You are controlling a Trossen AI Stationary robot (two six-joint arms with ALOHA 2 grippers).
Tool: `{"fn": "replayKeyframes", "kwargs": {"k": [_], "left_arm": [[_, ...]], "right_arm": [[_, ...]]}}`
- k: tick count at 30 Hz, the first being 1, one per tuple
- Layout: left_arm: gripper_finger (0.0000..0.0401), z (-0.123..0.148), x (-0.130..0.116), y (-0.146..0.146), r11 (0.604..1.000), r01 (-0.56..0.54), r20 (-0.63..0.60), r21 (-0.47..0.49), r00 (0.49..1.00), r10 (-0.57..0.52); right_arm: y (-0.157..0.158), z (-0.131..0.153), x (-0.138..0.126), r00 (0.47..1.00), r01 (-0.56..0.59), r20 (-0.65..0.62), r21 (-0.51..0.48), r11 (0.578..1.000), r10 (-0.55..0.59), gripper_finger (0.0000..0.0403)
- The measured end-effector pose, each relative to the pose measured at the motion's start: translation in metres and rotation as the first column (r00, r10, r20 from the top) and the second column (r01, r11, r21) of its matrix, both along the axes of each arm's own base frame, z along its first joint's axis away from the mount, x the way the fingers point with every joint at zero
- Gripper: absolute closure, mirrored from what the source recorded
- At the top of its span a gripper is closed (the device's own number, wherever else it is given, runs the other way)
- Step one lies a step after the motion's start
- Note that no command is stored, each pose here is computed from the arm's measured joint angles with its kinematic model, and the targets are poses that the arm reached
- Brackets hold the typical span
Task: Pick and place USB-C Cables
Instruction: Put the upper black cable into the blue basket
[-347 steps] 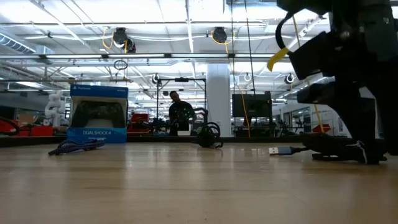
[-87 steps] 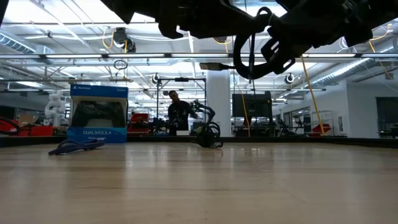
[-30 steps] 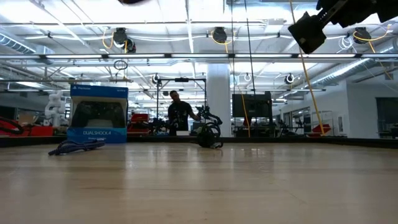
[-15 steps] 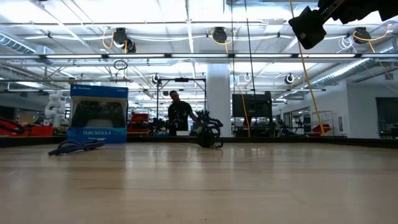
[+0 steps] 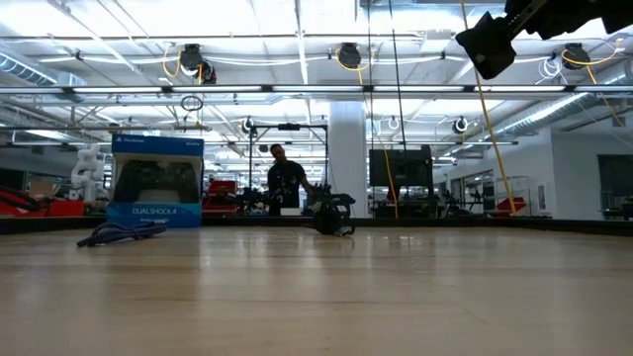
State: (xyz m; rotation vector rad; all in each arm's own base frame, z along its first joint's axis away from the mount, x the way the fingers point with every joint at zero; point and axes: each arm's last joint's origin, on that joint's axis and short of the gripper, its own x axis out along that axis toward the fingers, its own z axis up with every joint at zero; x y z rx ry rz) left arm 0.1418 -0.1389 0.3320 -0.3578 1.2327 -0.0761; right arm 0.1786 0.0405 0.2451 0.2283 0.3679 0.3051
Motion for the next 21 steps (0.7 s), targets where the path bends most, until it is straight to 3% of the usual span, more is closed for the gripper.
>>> {"fn": "replayKeyframes", "kwargs": {"k": [4, 10, 21], "left_arm": [[0.0336, -0.004, -0.012, -0.002, 0.996, -0.092, -0.140, -0.014, 0.986, 0.089], [0.0336, -0.007, -0.022, -0.014, 0.989, -0.145, -0.195, -0.022, 0.971, 0.138], [0.0336, -0.032, -0.016, -0.049, 0.992, -0.111, -0.251, 0.054, 0.960, 0.121]], "right_arm": [[0.000, 0.000, 0.000, 1.000, 0.000, 0.000, 0.000, 1.000, 0.000, 0.0117], [0.000, 0.000, 0.000, 1.000, 0.000, 0.000, 0.000, 1.000, 0.000, 0.0117], [0.000, 0.000, 0.000, 1.000, -0.008, 0.010, -0.023, 1.000, 0.008, 0.0117]]}}
